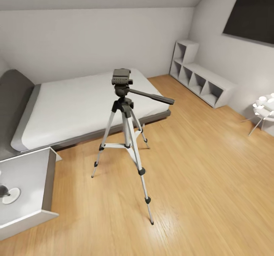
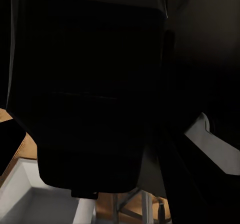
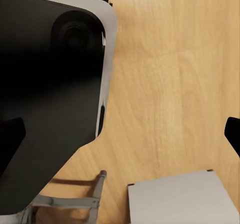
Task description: Attach the digital camera to the camera tripod in the bedroom.
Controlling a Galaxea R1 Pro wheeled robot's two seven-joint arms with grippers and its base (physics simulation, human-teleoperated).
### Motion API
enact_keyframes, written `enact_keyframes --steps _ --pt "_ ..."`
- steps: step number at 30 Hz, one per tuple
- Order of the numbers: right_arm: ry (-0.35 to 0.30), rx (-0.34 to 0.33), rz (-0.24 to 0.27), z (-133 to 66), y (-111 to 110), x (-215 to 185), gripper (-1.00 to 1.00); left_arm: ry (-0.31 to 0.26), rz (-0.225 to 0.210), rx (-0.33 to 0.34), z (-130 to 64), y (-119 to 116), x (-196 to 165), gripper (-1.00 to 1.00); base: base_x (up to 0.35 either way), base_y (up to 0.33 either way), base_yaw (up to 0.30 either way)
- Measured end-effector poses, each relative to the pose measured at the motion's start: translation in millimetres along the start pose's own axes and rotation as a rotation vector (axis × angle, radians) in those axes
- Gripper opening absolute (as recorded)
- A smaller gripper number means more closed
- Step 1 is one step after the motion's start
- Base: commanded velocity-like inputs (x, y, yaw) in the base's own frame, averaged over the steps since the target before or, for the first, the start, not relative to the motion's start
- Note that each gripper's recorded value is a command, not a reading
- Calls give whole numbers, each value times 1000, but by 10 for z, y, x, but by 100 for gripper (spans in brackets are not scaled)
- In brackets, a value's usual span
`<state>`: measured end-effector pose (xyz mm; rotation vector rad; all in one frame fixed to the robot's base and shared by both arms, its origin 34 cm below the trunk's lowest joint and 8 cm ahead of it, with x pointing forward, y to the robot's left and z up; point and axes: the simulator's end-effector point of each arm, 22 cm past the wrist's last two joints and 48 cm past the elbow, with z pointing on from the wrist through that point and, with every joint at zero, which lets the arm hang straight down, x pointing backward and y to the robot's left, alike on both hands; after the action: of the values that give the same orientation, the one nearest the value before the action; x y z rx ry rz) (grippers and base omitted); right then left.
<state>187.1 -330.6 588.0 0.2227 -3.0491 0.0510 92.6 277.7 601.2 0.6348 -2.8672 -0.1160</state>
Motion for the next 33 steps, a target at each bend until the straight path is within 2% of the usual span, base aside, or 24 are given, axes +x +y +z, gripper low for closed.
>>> enact_keyframes --steps 5,14,22,33 --pt "0 0 0 0 0 0 100 1 0 0 0 -2 2 -100 60 173 0" --pt "-2 1 0 0 -5 -4 100 1 0 -1 0 -1 5 -100 12 34 -4" --pt "6 -1 1 1 10 13 100 1 0 0 0 -3 2 -100 10 26 -173" --pt "5 0 1 0 2 11 100 0 0 1 0 -4 3 -100 132 220 -85"
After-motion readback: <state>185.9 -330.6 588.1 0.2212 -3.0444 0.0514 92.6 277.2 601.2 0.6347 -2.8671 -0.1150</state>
